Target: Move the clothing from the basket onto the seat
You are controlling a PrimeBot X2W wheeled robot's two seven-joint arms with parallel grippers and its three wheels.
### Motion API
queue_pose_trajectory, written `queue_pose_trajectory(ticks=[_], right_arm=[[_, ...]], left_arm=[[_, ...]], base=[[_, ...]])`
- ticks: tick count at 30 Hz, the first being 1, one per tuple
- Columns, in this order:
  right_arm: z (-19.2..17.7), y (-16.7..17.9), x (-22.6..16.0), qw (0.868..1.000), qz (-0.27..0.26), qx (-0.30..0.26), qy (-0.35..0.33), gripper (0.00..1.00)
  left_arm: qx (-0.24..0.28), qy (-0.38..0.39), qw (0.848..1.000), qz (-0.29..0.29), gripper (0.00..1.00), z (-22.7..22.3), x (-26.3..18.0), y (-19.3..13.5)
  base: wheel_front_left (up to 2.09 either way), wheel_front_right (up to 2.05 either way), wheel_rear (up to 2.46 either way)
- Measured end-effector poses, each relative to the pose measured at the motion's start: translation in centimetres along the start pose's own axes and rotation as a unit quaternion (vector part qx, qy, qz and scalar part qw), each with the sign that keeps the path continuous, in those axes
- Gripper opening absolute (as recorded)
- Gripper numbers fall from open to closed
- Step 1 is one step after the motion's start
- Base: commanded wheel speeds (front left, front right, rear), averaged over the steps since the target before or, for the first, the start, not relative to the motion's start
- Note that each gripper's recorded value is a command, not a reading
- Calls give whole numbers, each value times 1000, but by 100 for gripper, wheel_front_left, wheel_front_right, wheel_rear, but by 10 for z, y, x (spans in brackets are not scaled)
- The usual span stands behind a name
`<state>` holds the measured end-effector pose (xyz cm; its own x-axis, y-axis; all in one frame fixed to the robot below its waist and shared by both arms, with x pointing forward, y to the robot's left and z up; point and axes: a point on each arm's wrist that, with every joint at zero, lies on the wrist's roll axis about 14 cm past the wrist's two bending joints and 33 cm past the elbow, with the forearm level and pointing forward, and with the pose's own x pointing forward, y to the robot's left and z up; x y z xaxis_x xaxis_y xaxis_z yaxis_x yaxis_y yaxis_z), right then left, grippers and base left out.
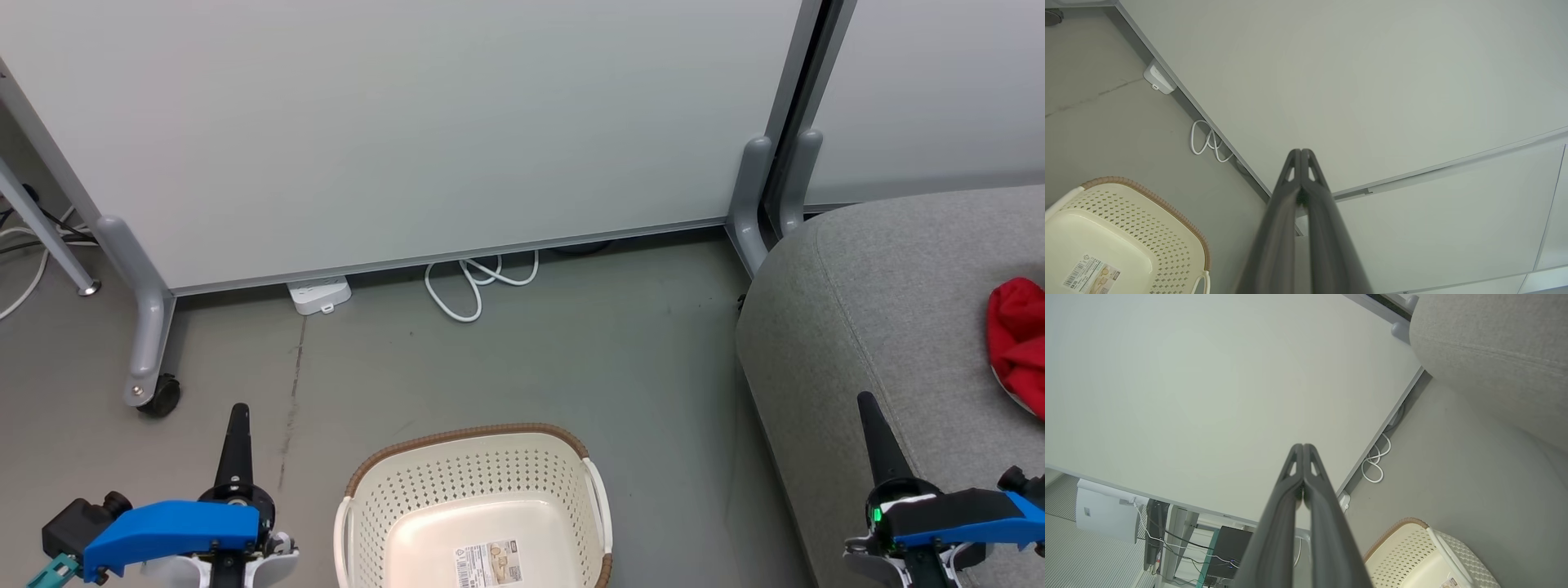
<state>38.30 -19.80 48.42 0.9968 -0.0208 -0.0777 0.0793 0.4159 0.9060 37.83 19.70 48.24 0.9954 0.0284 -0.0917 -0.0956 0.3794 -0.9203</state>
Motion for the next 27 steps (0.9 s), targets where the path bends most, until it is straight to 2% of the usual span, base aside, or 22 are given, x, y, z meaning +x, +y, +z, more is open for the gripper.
queue_pose_trajectory(ticks=[27], right_arm=[[5, 9, 2, 992, 16, 123, 2, 0]], left_arm=[[-113, 4, 993, -20, 0, 5, 4, -10]], base=[[0, 0, 0]])
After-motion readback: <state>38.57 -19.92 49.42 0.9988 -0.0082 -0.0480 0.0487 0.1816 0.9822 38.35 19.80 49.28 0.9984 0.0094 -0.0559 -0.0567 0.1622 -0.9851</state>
